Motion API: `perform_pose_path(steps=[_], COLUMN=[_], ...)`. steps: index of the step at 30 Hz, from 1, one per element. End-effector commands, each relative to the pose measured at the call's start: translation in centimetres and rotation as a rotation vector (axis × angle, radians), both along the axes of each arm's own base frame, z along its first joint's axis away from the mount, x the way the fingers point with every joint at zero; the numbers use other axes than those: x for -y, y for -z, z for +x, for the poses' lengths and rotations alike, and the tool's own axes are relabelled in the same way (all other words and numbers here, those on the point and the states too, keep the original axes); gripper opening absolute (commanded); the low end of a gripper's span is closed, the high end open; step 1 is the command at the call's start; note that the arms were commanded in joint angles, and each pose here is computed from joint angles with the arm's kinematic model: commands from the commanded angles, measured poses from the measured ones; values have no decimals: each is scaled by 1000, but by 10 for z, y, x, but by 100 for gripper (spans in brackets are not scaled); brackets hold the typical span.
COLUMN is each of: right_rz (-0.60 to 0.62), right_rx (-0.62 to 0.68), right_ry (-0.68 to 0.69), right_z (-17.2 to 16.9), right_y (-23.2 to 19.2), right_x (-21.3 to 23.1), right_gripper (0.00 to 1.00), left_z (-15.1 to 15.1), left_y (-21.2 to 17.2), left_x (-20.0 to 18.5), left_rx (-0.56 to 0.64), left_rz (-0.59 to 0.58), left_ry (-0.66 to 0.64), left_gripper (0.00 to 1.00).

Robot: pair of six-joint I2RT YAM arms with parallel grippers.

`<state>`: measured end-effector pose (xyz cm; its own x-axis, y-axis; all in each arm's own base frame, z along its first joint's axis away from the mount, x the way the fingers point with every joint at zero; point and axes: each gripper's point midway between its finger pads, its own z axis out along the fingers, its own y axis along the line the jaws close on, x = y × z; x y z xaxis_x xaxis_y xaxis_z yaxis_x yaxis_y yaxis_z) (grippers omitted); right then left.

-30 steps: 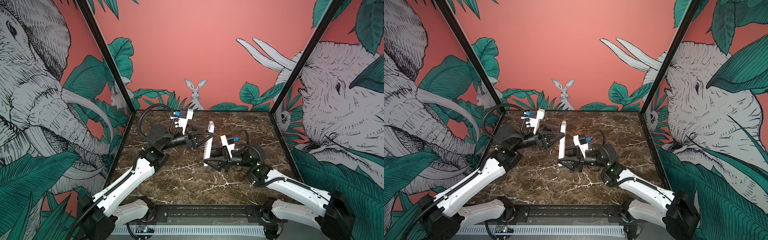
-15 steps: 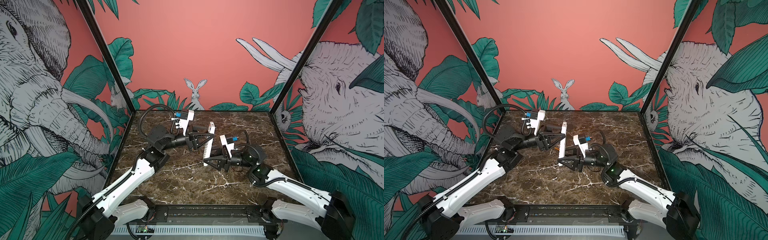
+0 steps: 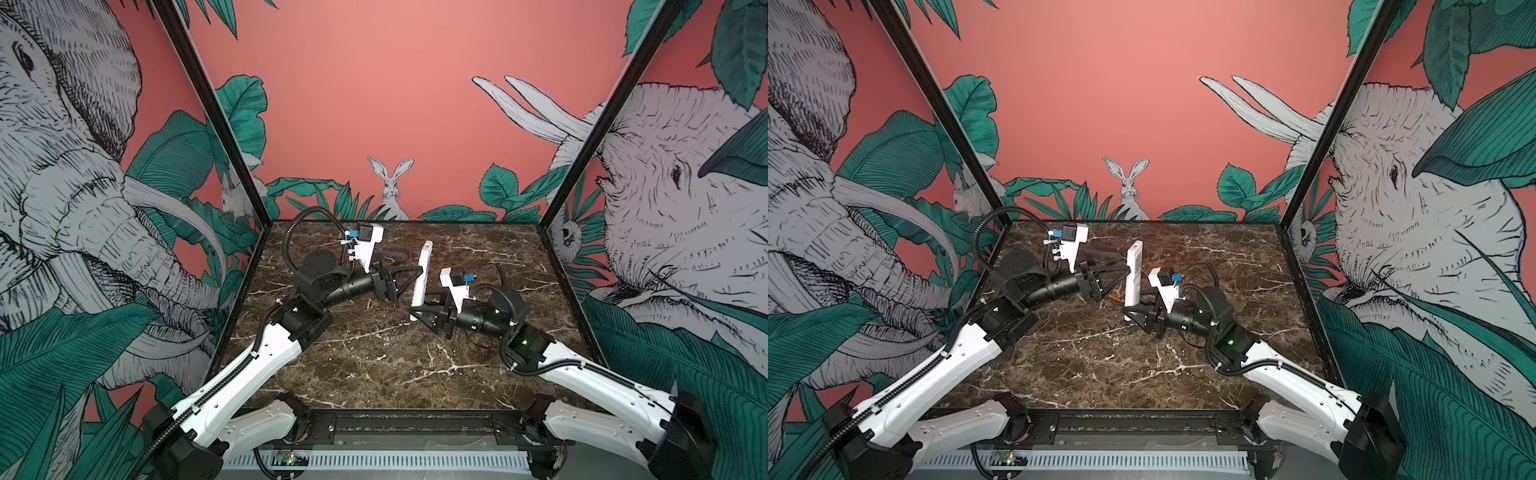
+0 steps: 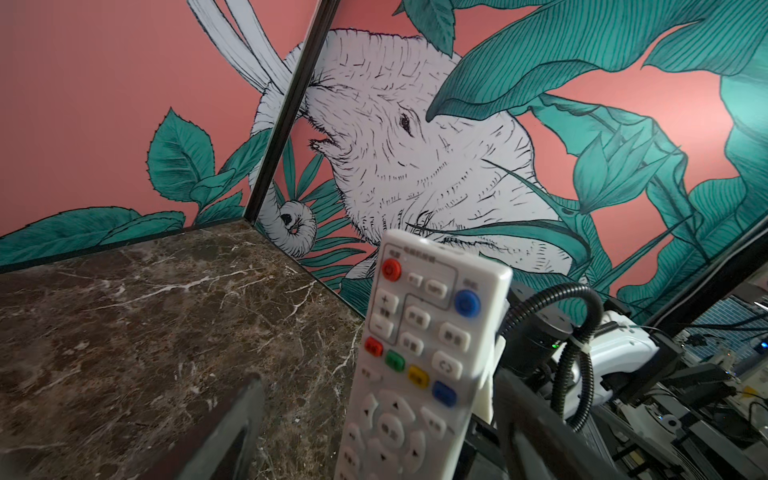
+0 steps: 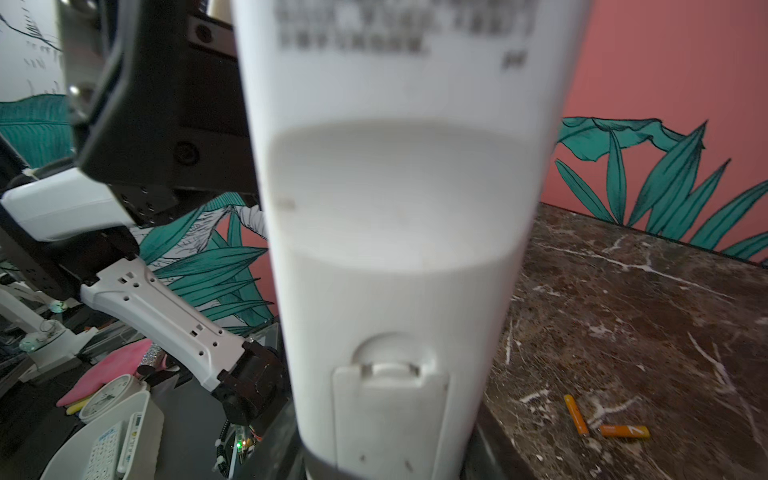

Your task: Load the batteries into the remote control

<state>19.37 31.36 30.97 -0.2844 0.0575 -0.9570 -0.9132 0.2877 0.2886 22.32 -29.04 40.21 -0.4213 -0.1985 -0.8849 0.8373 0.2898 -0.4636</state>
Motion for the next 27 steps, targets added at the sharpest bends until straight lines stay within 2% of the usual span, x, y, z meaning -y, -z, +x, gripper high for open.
perform_pose_path(steps=[1, 11, 19, 27], right_rz=[-25, -151, -158, -174], right_rx=[68, 10, -59, -92], right_ry=[90, 330, 386, 421], right_z=[13, 48, 59, 66], right_y=[-15, 12, 28, 37], right_x=[6, 28, 29, 27], right_gripper=[0, 0, 0, 0], left_z=[2, 9, 18, 22], left_y=[-13, -8, -1, 10], left_x=[-11, -15, -5, 22], left_rx=[43, 43, 28, 20], left_rz=[17, 41, 54, 104], left_ry=[-62, -111, -133, -147], left_gripper=[86, 84, 80, 71])
